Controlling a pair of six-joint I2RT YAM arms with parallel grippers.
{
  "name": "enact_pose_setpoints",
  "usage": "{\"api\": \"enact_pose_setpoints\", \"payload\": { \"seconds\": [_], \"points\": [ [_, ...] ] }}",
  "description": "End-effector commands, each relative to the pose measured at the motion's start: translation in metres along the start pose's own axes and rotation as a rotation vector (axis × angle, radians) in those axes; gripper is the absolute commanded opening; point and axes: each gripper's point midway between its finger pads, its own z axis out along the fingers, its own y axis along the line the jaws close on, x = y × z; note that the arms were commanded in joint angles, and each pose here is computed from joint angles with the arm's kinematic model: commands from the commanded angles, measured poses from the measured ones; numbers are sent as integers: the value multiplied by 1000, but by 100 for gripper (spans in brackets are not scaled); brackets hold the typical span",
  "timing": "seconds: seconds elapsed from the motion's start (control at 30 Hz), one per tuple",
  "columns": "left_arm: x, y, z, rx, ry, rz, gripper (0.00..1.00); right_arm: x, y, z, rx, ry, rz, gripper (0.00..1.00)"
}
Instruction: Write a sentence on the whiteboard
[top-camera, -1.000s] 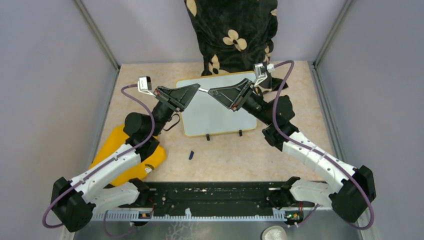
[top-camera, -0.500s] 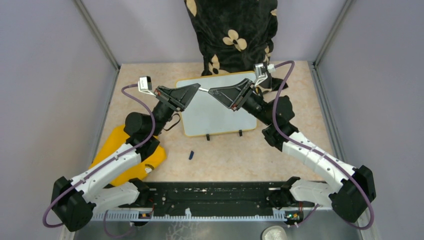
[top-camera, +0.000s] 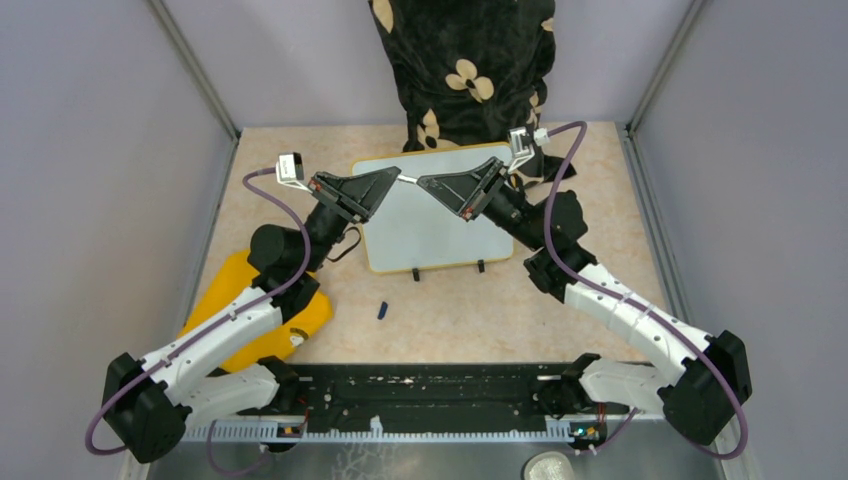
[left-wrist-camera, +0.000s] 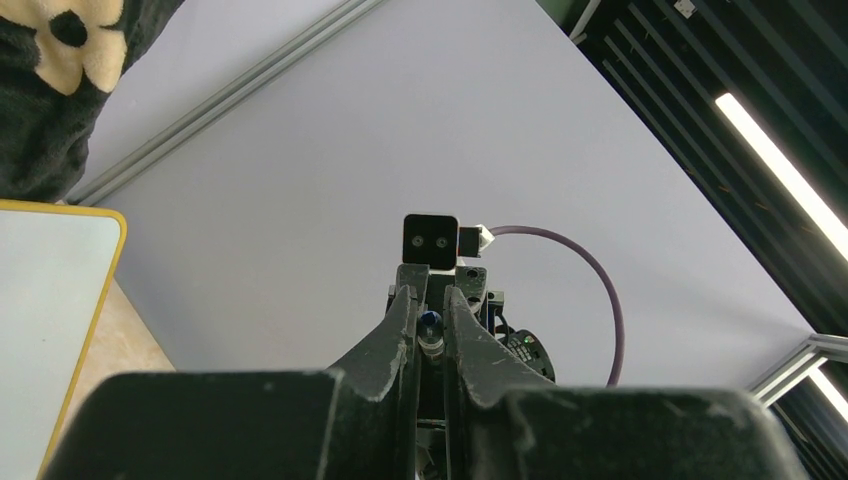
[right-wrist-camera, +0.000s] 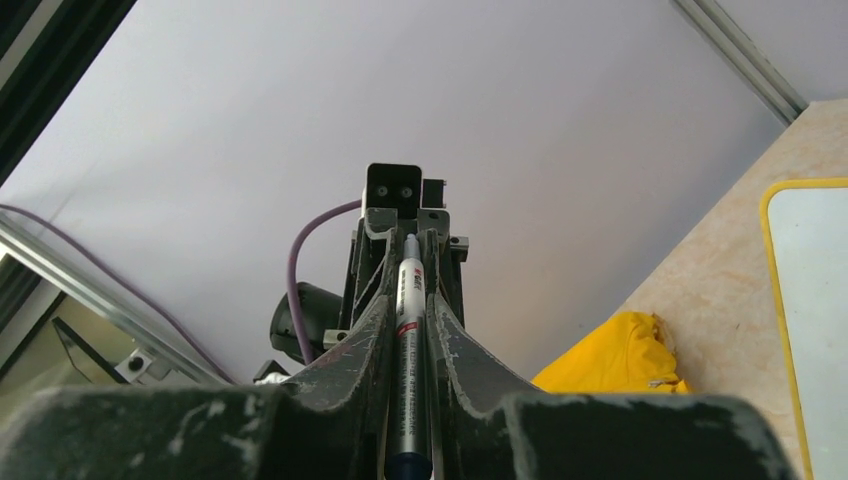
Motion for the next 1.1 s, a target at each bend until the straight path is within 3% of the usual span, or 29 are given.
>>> {"api": "enact_pose_setpoints", "payload": {
  "seconds": [0.0, 0.3, 0.53, 0.87, 1.07],
  "points": [
    [-1, 2, 0, -13, -7, 26, 0, -17, 22, -1, -74, -64, -22, 13],
    [3, 7, -2, -24, 2, 27, 0, -21, 23, -1, -75, -85, -15, 24],
    [-2, 9, -3, -39, -29, 35, 0, -20, 19, -2, -61, -91, -7, 23],
    [1, 12, -4, -47, -22, 34, 0, -22, 17, -2, -53, -102, -1, 13],
    [2, 14, -5, -51, -22, 34, 0, -24, 17, -2, -48, -117, 0, 23]
  ]
}}
